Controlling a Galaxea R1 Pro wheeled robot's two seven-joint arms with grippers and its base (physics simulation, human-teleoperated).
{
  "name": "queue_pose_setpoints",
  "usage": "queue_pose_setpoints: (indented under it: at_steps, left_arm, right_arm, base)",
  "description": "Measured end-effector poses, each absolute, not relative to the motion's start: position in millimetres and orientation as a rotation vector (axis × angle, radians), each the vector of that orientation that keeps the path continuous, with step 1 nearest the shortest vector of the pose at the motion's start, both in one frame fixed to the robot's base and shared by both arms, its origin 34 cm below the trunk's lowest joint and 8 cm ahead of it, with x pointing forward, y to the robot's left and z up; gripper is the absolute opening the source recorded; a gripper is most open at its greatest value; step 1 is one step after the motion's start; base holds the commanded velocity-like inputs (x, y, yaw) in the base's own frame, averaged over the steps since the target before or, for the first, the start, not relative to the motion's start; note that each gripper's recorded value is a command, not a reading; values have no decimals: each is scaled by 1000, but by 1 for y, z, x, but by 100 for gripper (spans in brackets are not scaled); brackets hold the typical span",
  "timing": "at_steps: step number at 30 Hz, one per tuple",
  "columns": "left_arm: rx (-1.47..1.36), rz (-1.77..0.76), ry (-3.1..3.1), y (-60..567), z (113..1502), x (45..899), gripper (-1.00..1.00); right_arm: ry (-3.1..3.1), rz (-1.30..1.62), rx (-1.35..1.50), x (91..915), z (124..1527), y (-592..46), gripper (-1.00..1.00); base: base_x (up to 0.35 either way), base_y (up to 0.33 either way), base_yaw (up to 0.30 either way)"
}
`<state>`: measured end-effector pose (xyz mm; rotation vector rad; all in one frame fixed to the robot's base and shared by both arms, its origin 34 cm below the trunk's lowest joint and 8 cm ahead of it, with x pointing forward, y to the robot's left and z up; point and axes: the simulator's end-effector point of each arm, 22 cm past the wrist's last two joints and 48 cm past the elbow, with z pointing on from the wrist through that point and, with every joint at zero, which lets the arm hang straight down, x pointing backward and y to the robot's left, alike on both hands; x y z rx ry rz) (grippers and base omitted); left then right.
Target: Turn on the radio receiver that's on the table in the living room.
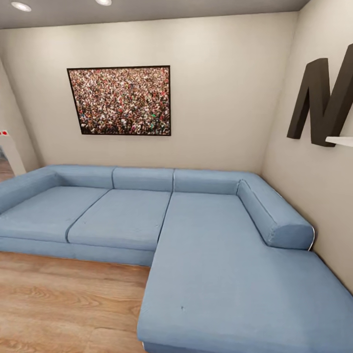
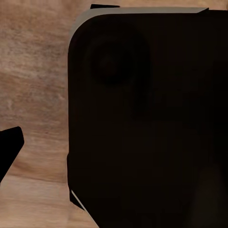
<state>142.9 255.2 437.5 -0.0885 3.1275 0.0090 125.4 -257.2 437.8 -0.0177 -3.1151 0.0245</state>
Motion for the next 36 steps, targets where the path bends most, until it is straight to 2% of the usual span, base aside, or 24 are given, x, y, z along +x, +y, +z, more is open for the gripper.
queue_pose_setpoints:
  at_steps: [36]
  left_arm:
    - [-151, 27, 3125, 257, 438, 143, 100]
  right_arm:
    - [-3129, 25, -14, 128, 438, -257, 100]
  base:
    - [3, -1, 267]
